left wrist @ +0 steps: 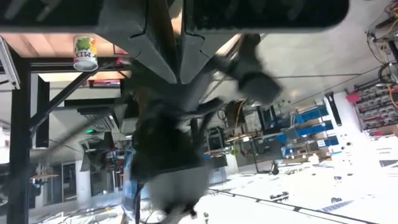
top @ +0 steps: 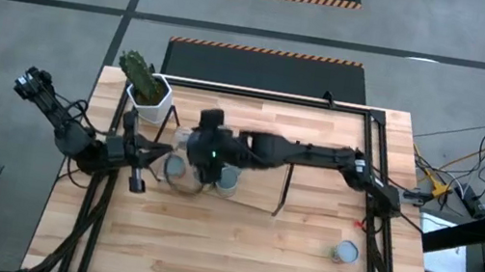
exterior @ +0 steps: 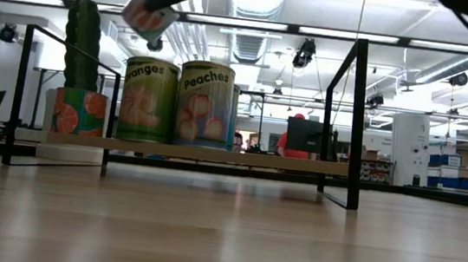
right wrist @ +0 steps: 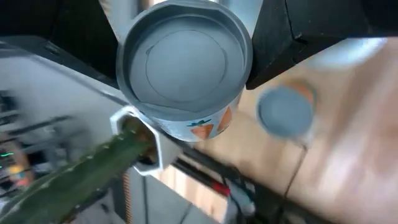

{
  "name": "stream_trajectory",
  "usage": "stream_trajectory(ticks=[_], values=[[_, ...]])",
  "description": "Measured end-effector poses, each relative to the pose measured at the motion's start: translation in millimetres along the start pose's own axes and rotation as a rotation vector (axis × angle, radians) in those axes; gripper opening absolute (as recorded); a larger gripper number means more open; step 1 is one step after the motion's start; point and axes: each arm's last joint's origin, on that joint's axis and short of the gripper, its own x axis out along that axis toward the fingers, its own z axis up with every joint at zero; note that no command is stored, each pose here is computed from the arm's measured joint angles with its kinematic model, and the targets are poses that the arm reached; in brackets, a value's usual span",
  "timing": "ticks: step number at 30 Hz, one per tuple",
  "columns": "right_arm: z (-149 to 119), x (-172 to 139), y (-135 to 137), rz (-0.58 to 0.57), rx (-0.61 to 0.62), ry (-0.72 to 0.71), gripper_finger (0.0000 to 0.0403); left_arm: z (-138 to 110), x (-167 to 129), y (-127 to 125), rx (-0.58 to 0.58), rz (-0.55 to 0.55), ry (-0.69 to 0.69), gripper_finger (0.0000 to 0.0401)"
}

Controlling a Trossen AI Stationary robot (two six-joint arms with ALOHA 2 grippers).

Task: Pick and place cans onto a shelf
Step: Put the canned carrots on the shelf

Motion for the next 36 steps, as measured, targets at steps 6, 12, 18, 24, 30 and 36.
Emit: stream_trajectory(ticks=[6,12,18,24,30,36], values=[[16.6,-50.4,35.4,-0.088,-0.138,0.123,0.0302,-2.4,2.6,-4.4,0.014,-0.003,0.010,0.0000],[14.5,-111.6,54.4,0.070,-0.004,0.191,0.0302,-1.8,5.6,-8.6,0.024,-0.006,0.016,0.0000],[18.8,-146.9,84.8,0.420,0.176,0.181,0.0302,3.0,11.7,-15.9,0.032,-0.009,0.022,0.0000],[17.5,-143.9,146.0,0.499,0.080,0.172,0.0302,9.4,21.6,-28.5,0.050,-0.013,0.034,0.0000],[-2.0,-112.1,192.3,0.541,0.078,0.162,0.0302,13.8,32.4,-42.6,0.075,-0.019,0.051,0.0000],[-26.6,-88.8,201.5,0.539,0.173,0.269,0.0302,14.9,38.6,-51.3,0.067,-0.021,0.062,0.0000]])
